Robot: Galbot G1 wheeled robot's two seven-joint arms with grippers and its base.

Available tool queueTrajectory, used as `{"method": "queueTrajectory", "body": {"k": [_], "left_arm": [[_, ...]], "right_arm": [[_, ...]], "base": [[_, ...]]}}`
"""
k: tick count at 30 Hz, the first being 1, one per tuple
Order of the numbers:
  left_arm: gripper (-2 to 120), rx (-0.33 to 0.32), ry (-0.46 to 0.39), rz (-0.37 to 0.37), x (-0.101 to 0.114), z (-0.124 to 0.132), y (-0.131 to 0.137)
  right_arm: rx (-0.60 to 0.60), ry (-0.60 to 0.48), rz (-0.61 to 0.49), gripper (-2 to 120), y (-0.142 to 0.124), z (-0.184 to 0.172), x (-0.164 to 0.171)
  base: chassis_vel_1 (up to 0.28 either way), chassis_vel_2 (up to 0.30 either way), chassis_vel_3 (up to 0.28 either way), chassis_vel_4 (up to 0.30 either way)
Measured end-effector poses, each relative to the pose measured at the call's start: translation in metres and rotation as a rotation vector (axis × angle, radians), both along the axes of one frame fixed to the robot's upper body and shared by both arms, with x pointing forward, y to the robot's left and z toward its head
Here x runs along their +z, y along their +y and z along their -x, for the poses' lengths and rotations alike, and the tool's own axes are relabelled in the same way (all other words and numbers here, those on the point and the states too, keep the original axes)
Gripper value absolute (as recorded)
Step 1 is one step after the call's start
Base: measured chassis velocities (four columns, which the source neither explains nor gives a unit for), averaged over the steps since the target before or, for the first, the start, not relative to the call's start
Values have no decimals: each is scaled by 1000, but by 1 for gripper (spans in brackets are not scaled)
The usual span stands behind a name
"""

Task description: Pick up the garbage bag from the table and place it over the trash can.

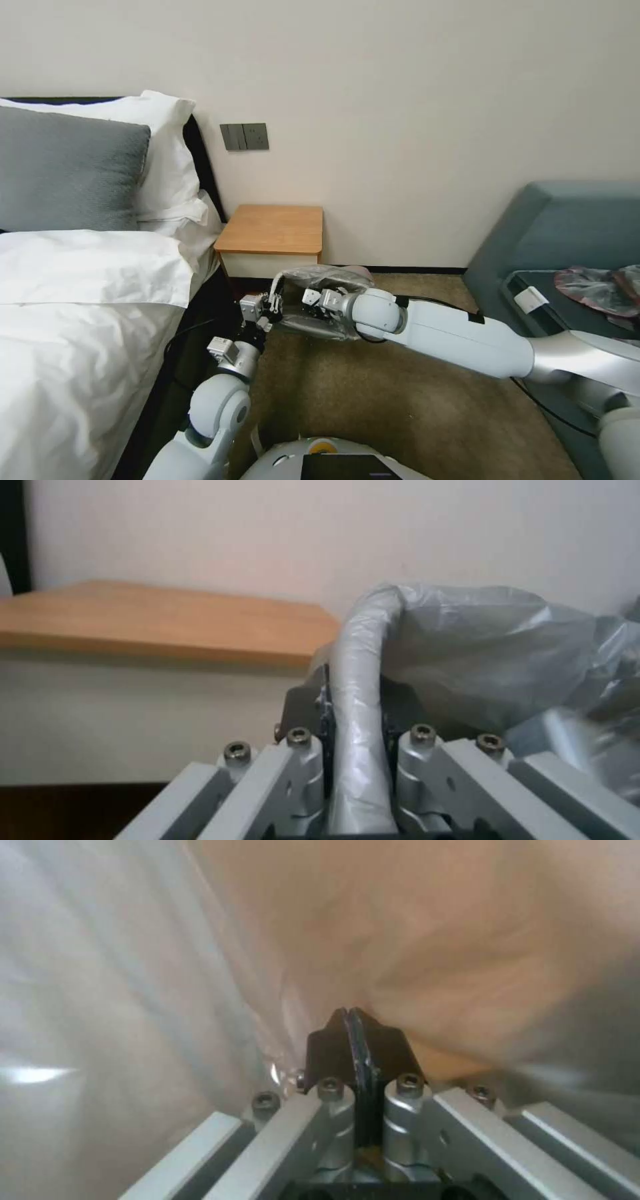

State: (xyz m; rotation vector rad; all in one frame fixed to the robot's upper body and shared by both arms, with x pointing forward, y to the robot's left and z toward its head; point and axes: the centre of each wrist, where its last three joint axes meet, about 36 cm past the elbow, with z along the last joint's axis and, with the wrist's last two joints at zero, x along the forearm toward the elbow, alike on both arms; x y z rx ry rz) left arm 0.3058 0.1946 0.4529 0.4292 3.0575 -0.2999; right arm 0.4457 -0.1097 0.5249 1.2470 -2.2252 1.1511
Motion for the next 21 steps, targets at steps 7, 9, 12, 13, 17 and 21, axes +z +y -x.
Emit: {"method": "queueTrajectory", "body": {"k": [7,9,12,13,17,21], "left_arm": [[8,26,24,1,-11,-6,3],[8,42,29,0,-16,-8,4],[8,44,36,-1,-19,-8,5],[8,45,37,-2,-19,-8,6],[8,52,49,9,-20,-8,7],[8,73,83,30,-20,-5,6]], "right_arm": [[-1,37,-29,0,-8,7,9],[-5,61,-57,0,-12,10,17],[-13,68,-83,0,-15,13,24],[-18,71,-90,0,-16,14,26],[-54,119,-146,0,-24,22,34],[-115,190,-243,0,-31,36,46]], "base": [[0,0,0,0],[0,0,0,0],[0,0,0,0],[0,0,0,0],[0,0,0,0],[0,0,0,0]]}}
